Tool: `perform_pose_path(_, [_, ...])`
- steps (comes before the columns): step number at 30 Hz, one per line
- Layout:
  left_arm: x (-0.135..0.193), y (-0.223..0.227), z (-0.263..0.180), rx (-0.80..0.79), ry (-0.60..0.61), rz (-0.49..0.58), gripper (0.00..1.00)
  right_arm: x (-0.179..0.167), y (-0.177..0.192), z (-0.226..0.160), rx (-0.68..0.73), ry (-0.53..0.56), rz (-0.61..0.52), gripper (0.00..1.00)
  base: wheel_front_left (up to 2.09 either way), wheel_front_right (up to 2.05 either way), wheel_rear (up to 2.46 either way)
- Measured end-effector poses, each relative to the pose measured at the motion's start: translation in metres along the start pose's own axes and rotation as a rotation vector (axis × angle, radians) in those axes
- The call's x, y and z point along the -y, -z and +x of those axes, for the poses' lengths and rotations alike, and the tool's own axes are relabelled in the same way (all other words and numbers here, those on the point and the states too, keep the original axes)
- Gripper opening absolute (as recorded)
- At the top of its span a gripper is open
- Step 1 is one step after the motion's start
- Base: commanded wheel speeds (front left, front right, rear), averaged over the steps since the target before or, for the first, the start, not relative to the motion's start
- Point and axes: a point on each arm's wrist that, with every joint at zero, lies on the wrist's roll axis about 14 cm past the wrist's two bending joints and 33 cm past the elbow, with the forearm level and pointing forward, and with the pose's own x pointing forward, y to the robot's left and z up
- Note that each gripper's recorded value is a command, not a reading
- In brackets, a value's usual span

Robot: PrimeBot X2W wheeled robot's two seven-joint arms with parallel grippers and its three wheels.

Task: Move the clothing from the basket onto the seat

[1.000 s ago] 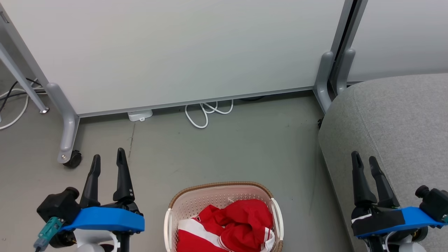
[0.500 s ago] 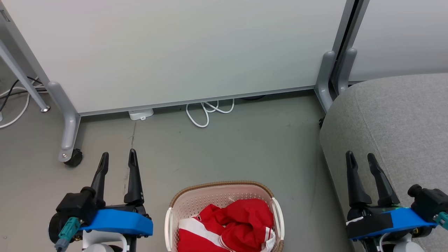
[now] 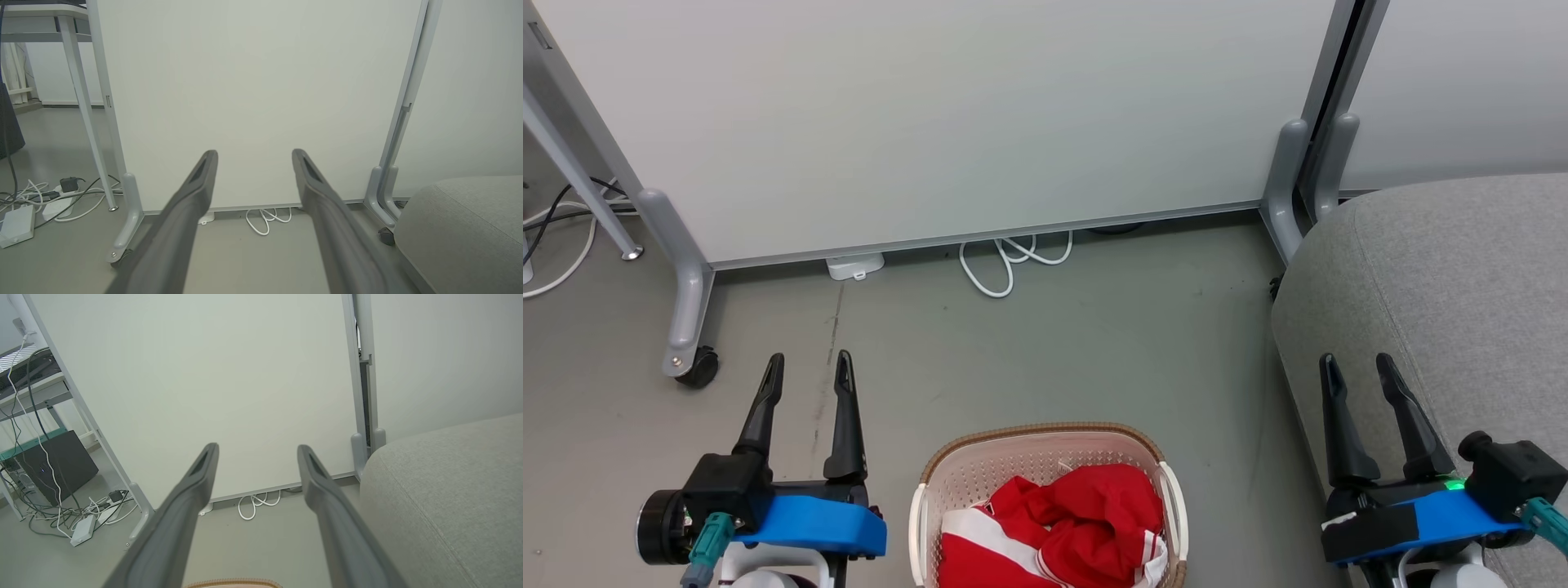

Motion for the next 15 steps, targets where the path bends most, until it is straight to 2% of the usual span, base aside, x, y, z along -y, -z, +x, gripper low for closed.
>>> perform_pose_path(15, [0.0081,0.0087,-0.0028,-0.010,0.065,0.041,1.00,-0.0066,-0.0011,0.0013,0.015,-0.035,-0.102,1.00,0.00,0.00,0.00])
